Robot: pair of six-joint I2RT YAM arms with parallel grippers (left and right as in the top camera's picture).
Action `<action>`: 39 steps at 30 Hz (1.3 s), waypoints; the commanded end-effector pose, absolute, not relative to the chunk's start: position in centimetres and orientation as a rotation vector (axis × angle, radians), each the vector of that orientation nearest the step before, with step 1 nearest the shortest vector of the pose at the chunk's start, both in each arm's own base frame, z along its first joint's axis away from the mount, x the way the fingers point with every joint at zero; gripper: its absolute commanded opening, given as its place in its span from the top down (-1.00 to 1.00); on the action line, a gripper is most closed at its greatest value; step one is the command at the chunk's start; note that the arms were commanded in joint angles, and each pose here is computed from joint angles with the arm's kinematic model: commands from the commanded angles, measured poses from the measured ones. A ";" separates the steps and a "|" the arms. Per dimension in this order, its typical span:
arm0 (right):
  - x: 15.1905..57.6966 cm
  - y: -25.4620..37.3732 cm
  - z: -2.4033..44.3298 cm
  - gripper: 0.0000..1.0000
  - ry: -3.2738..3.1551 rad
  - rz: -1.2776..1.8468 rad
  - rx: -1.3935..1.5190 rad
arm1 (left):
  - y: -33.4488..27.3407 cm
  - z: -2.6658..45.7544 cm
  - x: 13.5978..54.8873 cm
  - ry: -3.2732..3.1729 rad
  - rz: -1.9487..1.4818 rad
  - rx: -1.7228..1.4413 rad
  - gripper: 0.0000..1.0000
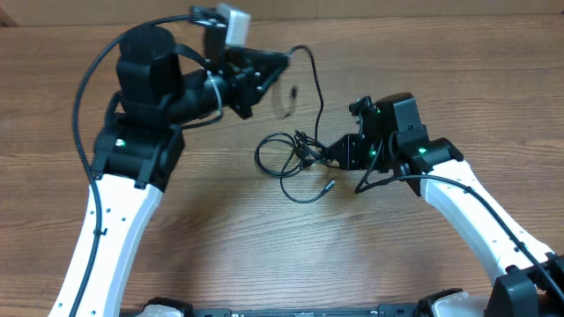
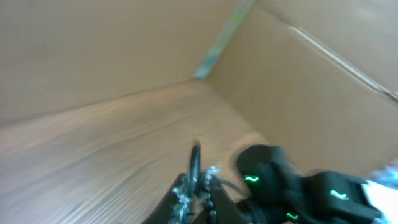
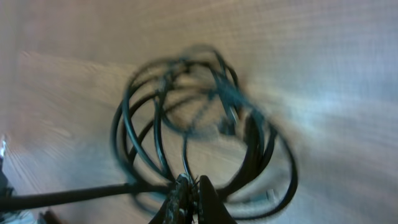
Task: Untangle cables
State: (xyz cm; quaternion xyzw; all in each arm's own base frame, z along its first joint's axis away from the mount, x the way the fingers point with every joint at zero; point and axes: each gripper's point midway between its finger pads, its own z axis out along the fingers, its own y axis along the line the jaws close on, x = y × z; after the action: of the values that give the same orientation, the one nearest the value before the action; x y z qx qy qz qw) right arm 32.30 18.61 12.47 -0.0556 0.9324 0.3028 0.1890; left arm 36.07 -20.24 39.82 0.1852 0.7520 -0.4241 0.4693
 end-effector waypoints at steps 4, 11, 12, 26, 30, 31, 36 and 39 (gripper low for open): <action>31.9 18.3 12.4 0.88 2.659 0.829 -0.144 | -12.6 34.6 40.7 2.056 -0.596 0.077 0.80; 31.4 18.1 12.2 0.38 2.685 0.826 -0.137 | -13.8 30.0 40.6 2.224 -0.661 0.087 0.32; 31.3 18.1 12.1 0.20 2.688 0.825 -0.136 | -14.6 29.4 40.2 2.247 -0.709 0.112 0.32; 30.7 8.8 9.5 -0.27 2.835 0.407 0.359 | -24.9 16.8 34.8 2.719 -0.987 0.310 0.05; 31.2 7.6 10.6 -0.46 2.799 0.494 0.393 | -26.9 13.2 33.4 2.849 -0.995 0.294 -0.05; 31.3 7.6 10.9 -0.46 2.793 0.529 0.364 | -27.4 12.3 33.0 2.884 -0.994 0.285 -0.05; 31.2 7.2 11.1 -0.46 2.790 0.572 0.374 | -29.9 7.8 31.1 3.031 -0.977 0.255 0.00; 31.2 7.2 11.1 -0.46 2.789 0.573 0.374 | -30.8 6.3 30.6 3.058 -0.969 0.277 0.10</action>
State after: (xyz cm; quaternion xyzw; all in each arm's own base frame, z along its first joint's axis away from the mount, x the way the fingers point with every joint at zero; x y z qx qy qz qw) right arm 30.31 6.90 9.22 0.1423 0.9670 0.1819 0.1080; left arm 31.17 -29.44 7.61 0.0941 0.9493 -0.2996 -0.0162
